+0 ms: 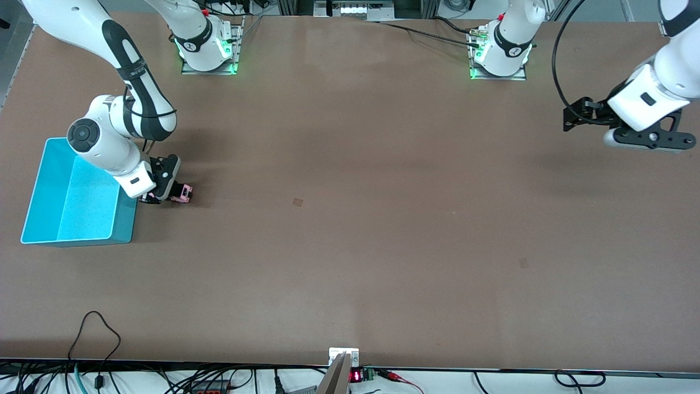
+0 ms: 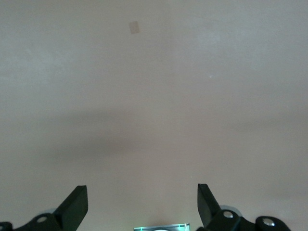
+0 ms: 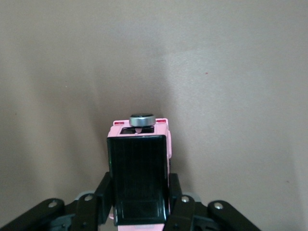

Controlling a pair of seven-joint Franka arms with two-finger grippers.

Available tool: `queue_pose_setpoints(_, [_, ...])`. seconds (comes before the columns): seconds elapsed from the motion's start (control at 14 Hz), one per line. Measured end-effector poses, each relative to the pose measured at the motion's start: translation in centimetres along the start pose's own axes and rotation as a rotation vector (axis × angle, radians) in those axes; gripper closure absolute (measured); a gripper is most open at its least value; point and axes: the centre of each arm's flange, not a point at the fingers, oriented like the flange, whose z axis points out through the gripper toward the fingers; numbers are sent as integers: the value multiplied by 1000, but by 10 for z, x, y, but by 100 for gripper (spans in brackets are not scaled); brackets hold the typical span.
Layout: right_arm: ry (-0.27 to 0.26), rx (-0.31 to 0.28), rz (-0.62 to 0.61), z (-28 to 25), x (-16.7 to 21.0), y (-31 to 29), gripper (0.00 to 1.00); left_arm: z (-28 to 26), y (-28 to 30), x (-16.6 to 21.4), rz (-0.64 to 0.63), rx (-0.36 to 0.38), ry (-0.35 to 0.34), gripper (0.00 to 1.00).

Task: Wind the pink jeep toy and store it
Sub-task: 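Lift the jeep with the right gripper and carry it over the bin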

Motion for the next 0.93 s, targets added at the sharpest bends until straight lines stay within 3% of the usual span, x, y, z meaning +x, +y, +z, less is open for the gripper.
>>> queue_pose_setpoints(0.43, [12, -14, 259, -52, 0, 10, 51, -2, 42, -4, 75, 14, -16, 0])
queue_pose_setpoints(0.57, [18, -22, 364, -79, 2, 16, 51, -18, 61, -12, 105, 22, 9, 0])
queue_pose_setpoints(0.93, [36, -57, 627, -126, -17, 30, 51, -45, 39, -13, 63, 23, 71, 0])
